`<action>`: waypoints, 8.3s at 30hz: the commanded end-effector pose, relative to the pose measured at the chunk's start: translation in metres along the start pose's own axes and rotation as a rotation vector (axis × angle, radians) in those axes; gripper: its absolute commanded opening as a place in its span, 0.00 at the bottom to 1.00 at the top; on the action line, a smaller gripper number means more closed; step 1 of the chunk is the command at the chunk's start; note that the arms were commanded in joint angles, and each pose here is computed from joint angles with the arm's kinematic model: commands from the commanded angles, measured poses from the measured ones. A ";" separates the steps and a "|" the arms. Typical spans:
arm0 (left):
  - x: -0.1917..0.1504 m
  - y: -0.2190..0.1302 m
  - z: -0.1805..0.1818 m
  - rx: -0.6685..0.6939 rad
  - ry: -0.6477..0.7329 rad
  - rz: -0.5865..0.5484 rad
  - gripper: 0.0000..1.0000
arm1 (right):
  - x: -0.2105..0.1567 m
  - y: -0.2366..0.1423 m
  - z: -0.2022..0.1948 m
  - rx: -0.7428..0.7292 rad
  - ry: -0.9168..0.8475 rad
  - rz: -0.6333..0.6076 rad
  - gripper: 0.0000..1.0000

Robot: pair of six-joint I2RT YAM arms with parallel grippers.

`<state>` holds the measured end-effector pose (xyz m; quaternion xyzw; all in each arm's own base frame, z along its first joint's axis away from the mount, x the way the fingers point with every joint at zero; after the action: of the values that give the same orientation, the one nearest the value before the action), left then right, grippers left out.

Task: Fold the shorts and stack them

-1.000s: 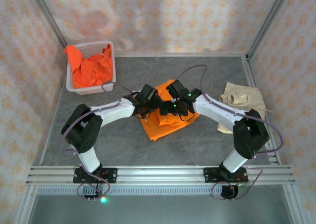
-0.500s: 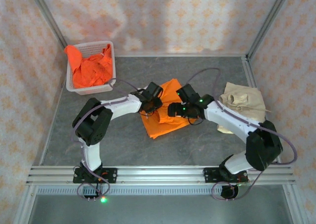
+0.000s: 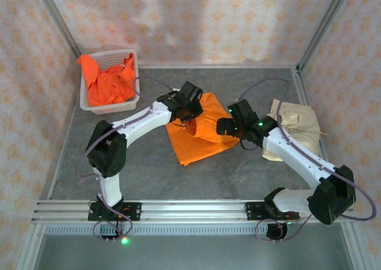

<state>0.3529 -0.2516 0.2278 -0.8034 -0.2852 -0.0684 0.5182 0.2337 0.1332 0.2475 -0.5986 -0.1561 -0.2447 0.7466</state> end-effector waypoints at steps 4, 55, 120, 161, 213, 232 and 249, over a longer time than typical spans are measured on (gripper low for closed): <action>0.008 -0.050 -0.005 0.001 0.092 -0.006 0.00 | 0.014 -0.024 -0.015 -0.064 -0.006 -0.066 0.91; -0.012 -0.017 0.154 -0.107 -0.264 -0.045 1.00 | -0.019 0.117 0.080 0.464 0.326 0.329 1.00; -0.099 0.004 0.181 0.134 -0.060 -0.016 1.00 | -0.001 0.150 0.065 0.221 -0.096 0.456 0.92; -0.084 -0.056 0.180 0.080 -0.040 -0.235 1.00 | 0.003 0.137 0.033 -0.173 -0.154 0.288 0.00; -0.080 -0.054 0.174 0.067 -0.036 -0.243 1.00 | 0.112 -0.034 -0.074 -0.968 -0.300 0.009 0.00; -0.060 -0.097 0.172 0.194 -0.010 -0.373 1.00 | 0.135 -0.026 -0.197 -1.241 -0.006 0.152 0.36; 0.049 -0.178 0.177 0.498 -0.144 -0.588 1.00 | 0.123 -0.091 -0.121 -0.209 0.284 -0.284 0.92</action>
<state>0.2605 -0.0361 0.3028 -0.5683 -0.5558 -0.0962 0.5991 0.2649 -0.0387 0.3652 -0.6924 -0.0757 -0.4454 0.5625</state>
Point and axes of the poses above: each hand's point on the last joint's axis, 136 mm out from that joint toward the fingers, its own y axis out along the fingers, its own z axis along the line the jaws close on, x = y × z, the point moved 10 cm from there along -y, back along the fingers, and after that the axes turned 5 degrees about y, right-handed, at the moved point
